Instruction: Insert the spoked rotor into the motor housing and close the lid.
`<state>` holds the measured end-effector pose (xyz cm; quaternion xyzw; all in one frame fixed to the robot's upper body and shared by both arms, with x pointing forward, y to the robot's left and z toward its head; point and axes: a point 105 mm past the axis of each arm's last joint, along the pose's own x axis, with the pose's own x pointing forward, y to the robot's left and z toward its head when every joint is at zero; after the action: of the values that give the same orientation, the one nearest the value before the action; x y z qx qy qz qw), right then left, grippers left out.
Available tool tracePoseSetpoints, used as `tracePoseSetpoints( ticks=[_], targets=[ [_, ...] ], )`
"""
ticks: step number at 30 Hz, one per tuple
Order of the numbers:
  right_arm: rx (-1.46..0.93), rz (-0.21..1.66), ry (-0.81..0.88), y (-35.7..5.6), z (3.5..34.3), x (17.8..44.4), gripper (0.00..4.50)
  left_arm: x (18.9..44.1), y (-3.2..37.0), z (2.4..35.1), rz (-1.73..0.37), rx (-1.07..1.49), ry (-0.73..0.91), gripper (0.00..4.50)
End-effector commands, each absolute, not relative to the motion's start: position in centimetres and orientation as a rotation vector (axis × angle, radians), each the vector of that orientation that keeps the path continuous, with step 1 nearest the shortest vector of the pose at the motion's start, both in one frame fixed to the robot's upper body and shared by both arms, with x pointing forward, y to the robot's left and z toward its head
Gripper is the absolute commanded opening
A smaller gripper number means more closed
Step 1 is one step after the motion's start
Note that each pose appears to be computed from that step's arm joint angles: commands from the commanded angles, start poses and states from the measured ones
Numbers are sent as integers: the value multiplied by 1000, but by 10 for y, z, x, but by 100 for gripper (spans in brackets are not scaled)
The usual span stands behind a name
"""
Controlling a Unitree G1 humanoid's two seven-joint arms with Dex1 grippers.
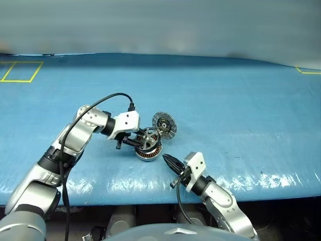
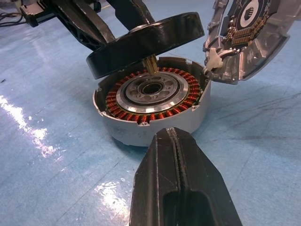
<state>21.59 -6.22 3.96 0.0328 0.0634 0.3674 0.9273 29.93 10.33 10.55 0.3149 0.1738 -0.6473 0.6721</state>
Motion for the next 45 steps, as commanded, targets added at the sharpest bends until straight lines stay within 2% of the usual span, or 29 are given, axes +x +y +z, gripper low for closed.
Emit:
tracePoseSetpoints(
  ticks=[1,25,34,35,38,41,45],
  targets=[
    [66,758,104,-60,46,217,0,303,106,112,-1444,742,373,144],
    [65,739,118,-60,44,220,0,300,102,107,-1490,783,394,144],
    [64,733,122,-61,43,220,0,297,100,108,-1515,776,395,445],
    [64,733,122,-62,43,220,0,297,99,110,-1515,769,389,449],
    [64,730,121,-63,44,220,0,296,97,119,-1514,716,351,449],
    [68,720,120,-65,45,220,0,293,98,131,-1509,642,317,380],
    [70,676,112,-74,49,222,0,287,105,140,-1468,538,291,248]
  ],
)
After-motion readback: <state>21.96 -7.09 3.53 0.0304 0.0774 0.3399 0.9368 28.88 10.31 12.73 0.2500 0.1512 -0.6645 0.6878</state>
